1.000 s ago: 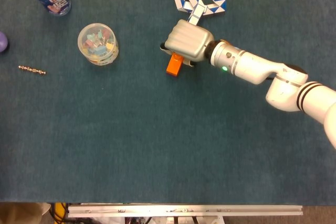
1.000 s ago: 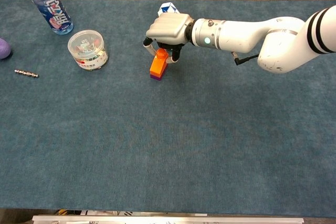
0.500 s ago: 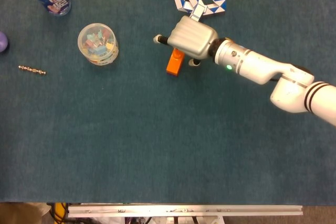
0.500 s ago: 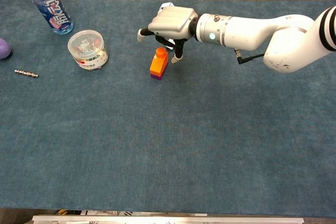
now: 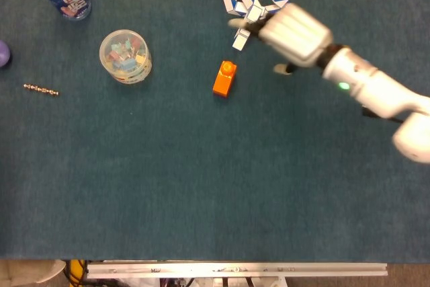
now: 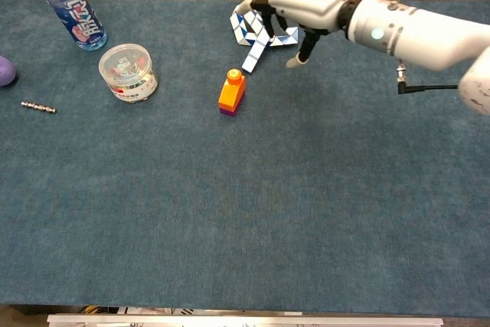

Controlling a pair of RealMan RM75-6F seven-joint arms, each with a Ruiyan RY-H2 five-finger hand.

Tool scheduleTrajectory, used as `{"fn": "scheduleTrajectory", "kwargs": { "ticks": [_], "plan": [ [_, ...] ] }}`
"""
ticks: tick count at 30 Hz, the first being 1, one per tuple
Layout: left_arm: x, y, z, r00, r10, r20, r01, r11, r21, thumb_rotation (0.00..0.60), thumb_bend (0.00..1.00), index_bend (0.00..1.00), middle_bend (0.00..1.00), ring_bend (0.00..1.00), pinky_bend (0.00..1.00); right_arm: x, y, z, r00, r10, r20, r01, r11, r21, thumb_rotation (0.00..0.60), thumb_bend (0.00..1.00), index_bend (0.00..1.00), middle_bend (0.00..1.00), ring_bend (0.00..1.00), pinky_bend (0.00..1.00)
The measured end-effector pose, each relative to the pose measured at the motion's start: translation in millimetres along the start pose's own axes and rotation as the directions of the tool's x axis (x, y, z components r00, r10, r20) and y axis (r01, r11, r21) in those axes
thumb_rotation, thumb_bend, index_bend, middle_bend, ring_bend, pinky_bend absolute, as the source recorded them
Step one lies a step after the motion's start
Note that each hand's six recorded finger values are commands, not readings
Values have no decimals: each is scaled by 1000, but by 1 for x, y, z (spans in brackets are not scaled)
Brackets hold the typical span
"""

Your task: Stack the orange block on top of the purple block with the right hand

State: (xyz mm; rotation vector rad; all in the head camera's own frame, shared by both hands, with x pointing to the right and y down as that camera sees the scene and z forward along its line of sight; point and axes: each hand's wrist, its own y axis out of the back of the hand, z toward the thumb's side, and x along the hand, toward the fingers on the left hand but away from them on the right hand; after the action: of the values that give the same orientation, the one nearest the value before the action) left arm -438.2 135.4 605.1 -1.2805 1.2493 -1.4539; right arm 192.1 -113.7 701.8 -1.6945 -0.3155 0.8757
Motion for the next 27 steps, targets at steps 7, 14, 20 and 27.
{"fn": "scheduleTrajectory", "kwargs": {
  "ticks": [7,14,20,27],
  "plan": [
    [5,-5,4,1000,-5,20,5,1000,2,600,157,242,252,229,249,88,5,-52,971,-26,237,36,999,-39,600,119,254,452,452,604],
    [8,-7,11,999,-7,48,7,1000,3,600,158,243,252,229,249,172,3,-88,894,-66,443,80,997,-13,600,118,283,458,471,604],
    [8,-6,16,998,-4,61,4,1000,-2,600,158,243,252,229,249,241,-10,-101,816,-68,574,89,996,-7,600,118,306,474,485,604],
    [5,-7,22,997,-6,82,6,1000,4,600,157,243,252,229,249,296,-16,-103,754,-68,653,102,995,-14,600,119,316,490,508,604]
  ]
}}
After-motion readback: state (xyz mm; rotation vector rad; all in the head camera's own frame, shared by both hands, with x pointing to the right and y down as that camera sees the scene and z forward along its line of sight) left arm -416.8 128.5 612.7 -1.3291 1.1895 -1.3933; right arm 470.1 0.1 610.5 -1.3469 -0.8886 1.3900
